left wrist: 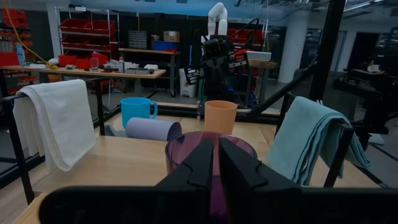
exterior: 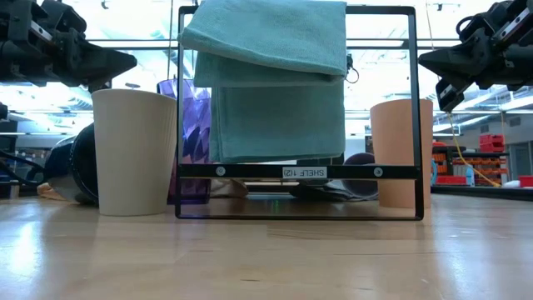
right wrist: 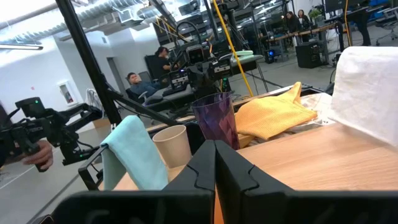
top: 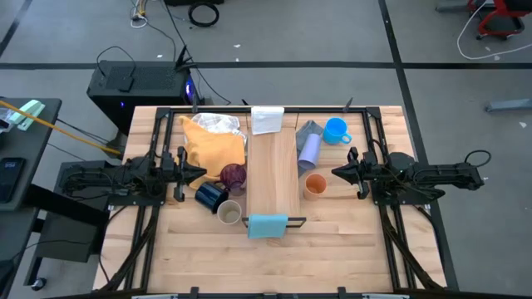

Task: Stack small to large cups/mugs on shelf
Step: Put the violet cup on the shelf

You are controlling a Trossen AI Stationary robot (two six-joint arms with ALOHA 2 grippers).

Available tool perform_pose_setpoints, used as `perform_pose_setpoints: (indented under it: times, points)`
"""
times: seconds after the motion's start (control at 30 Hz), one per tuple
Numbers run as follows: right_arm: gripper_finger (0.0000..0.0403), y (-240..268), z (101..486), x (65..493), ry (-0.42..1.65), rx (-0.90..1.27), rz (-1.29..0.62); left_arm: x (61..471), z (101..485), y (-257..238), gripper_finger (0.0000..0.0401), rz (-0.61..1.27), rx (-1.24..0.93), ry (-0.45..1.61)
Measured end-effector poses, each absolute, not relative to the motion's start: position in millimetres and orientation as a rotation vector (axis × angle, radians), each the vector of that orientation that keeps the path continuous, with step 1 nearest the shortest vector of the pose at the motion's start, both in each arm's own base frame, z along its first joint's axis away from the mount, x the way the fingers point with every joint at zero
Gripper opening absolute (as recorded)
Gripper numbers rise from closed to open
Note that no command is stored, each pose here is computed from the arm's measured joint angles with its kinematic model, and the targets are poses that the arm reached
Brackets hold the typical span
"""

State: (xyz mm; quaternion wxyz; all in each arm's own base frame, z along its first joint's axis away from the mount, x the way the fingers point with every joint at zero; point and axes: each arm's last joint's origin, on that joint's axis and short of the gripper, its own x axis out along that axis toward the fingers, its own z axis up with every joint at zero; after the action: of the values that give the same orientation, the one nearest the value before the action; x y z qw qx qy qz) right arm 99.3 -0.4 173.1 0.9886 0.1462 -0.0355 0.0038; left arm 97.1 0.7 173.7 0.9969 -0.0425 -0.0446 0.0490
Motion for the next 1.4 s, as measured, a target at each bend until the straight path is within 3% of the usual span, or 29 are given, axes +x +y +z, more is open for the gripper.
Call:
perform_pose_setpoints:
  times: [0.27,0.53,0.67,0.9,1.23,1.4]
  points:
    - [0.0009,0,173,99,-0.072,0.292,0.007,97,178,1,0.0026,0.095,-0.118,-0.131]
    - [0.0009,-1,173,99,-0.074,0.286,-0.001,77,226,-2,0.0027,0.002,0.018,-0.667]
    - [0.0009,-1,174,99,-0.088,0.286,-0.018,70,250,-2,0.0026,0.012,0.042,-0.670]
    - [0.0009,-2,181,98,-0.157,0.288,-0.031,76,322,0,0.0032,0.061,0.068,-0.480]
    - [0.0009,-2,196,95,-0.239,0.301,-0.022,167,384,0,0.0067,0.125,0.174,0.154]
    - [0.0009,-2,211,91,-0.284,0.316,-0.012,197,423,4,0.0064,0.141,0.133,0.227]
